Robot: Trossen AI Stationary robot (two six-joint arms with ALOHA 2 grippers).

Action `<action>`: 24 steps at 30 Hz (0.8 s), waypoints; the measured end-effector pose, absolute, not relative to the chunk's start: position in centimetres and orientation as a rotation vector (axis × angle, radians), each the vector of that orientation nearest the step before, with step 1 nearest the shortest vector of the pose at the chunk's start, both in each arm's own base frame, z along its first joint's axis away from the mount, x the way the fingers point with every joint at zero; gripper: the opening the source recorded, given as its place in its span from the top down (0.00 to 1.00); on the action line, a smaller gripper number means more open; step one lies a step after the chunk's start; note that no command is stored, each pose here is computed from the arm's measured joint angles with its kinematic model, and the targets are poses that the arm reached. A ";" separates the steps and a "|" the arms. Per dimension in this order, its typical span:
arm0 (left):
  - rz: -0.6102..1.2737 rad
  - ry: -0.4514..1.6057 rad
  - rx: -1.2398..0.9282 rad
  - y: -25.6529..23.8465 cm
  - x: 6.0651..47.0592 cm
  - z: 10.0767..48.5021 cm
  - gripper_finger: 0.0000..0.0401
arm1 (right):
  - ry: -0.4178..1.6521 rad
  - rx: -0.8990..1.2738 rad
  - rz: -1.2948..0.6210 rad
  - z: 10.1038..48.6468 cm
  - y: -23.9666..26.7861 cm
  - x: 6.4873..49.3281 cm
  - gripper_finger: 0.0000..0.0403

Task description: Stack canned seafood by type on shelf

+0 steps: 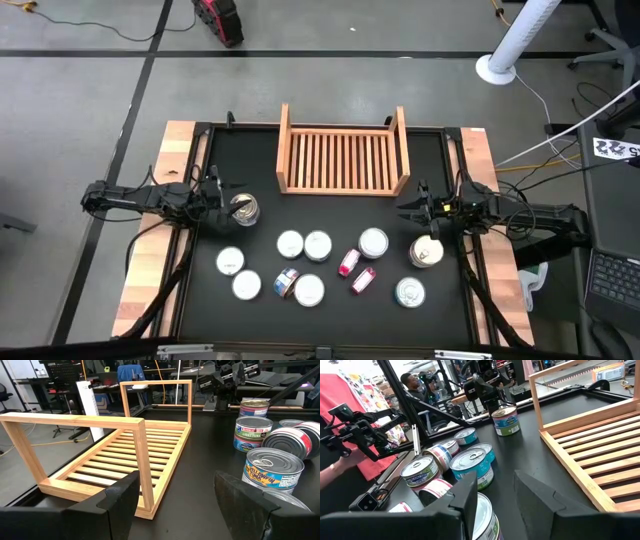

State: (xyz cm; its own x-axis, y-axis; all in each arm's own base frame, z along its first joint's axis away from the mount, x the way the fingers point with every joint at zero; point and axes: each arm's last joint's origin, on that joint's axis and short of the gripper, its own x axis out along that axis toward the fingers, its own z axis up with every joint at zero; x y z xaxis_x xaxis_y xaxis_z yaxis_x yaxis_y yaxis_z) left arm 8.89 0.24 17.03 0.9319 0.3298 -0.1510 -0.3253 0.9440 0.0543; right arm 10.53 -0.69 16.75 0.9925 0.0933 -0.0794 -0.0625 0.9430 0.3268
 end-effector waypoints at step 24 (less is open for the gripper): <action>0.335 0.159 0.029 0.2 8.9 17.0 0.38 | 0.032 0.399 -0.007 17.2 -1.0 10.6 0.67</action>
